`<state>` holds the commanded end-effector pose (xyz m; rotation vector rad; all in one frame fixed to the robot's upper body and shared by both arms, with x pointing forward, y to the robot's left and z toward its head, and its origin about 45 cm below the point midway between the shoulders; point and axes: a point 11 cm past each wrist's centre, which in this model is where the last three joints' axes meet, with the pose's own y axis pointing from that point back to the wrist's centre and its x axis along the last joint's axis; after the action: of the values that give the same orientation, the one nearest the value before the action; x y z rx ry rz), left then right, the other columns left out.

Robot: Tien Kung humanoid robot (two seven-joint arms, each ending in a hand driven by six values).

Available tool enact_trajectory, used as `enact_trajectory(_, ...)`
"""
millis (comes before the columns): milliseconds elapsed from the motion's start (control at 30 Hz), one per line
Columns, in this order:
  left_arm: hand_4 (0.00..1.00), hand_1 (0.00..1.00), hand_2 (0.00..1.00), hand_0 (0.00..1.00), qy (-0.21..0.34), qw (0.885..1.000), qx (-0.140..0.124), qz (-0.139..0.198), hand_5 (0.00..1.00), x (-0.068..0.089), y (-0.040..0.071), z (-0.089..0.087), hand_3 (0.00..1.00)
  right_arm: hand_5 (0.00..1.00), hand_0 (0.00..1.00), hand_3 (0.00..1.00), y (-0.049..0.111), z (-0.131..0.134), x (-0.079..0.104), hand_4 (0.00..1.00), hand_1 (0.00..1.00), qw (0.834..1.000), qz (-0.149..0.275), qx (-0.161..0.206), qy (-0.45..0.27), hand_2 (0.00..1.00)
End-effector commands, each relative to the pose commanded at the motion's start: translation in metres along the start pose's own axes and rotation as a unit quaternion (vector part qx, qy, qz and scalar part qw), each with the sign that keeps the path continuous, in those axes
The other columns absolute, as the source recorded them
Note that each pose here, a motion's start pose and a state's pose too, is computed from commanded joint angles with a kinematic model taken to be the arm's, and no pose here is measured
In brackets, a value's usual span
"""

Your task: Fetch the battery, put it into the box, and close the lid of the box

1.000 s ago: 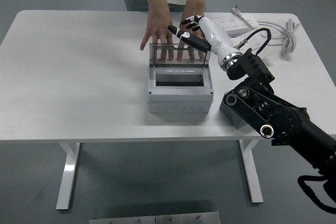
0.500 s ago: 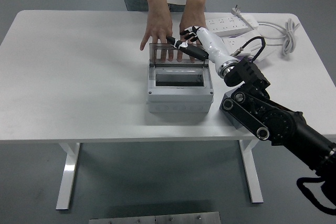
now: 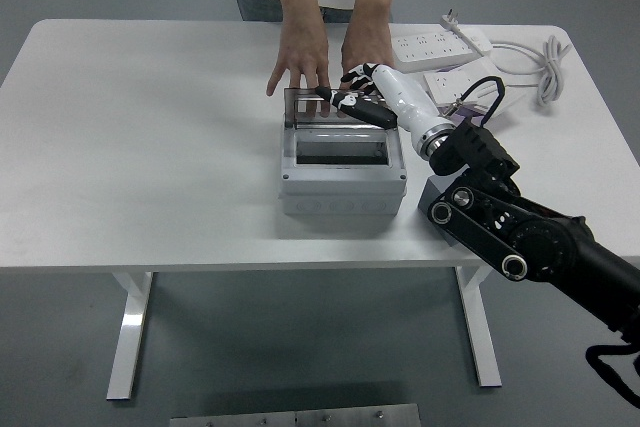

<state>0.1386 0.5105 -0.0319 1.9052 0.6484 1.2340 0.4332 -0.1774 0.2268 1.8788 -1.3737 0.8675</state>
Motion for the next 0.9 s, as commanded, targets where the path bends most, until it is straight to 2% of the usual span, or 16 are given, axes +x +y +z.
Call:
enact_trajectory(367, 0.5, 0.698, 0.573, 0.632, 0.003, 1.0, 0.002, 0.0, 0.002, -0.001, -0.001, -0.003, 0.541, 0.998, 0.617, 0.646, 0.008, 0.002, 0.002, 0.998, 0.505, 1.0, -0.005, 0.0, 0.011, 0.591)
enact_trajectory(400, 0.5, 0.698, 0.573, 0.632, 0.003, 1.0, 0.002, 0.0, 0.002, -0.001, -0.001, -0.004, 0.541, 0.998, 0.573, 0.641, 0.008, 0.002, 0.002, 0.998, 0.488, 1.0, -0.005, 0.001, 0.012, 0.583)
enact_trajectory(767, 0.5, 0.698, 0.573, 0.632, 0.003, 1.0, 0.002, -0.002, 0.002, -0.004, -0.002, -0.004, 0.541, 0.998, 0.567, 0.638, 0.014, 0.003, -0.004, 0.998, 0.484, 1.0, -0.014, 0.0, 0.016, 0.578)
enact_trajectory(800, 0.5, 0.698, 0.573, 0.632, 0.003, 1.0, 0.002, -0.002, 0.002, -0.004, -0.002, -0.004, 0.541, 0.998, 0.531, 0.638, 0.015, 0.004, -0.005, 0.998, 0.471, 1.0, -0.014, -0.001, 0.016, 0.575)
enact_trajectory(900, 0.5, 0.698, 0.573, 0.632, 0.003, 1.0, 0.002, -0.004, 0.002, -0.006, -0.002, -0.004, 0.541, 0.998, 0.531, 0.638, 0.016, 0.006, -0.008, 0.998, 0.471, 1.0, -0.016, -0.005, 0.014, 0.575)
